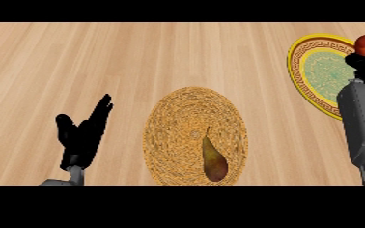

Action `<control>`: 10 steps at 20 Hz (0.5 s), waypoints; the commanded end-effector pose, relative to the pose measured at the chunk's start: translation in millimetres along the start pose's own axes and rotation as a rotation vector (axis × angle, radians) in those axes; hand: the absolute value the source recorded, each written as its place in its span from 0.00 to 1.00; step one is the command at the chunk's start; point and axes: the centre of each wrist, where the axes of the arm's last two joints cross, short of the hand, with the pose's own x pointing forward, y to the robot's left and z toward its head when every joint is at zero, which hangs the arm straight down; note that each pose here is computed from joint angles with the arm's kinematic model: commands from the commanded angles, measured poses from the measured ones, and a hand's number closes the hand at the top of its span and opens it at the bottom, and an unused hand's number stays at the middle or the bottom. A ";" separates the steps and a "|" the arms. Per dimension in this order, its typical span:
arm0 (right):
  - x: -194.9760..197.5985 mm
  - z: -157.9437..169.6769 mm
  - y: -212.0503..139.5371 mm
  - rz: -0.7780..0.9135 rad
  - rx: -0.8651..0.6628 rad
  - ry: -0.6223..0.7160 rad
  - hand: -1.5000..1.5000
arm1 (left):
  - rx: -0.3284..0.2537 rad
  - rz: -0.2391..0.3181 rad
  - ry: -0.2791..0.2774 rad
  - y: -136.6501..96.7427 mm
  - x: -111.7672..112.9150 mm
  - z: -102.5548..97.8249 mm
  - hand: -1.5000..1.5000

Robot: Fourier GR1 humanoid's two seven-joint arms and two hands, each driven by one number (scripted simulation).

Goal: Pick the tomato from the placemat and place it in the plate

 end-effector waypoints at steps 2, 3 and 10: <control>-21.3 -15.7 8.2 0.025 0.066 0.338 1.00 | -0.001 0.027 0.042 -5.4 -8.1 -3.2 0.50; -30.3 -8.2 13.1 0.069 0.124 0.367 1.00 | -0.010 0.022 0.037 -18.5 -2.2 -0.1 0.50; -47.0 -24.5 19.8 0.054 0.294 0.357 0.00 | -0.023 -0.001 0.026 -12.0 1.3 2.4 0.50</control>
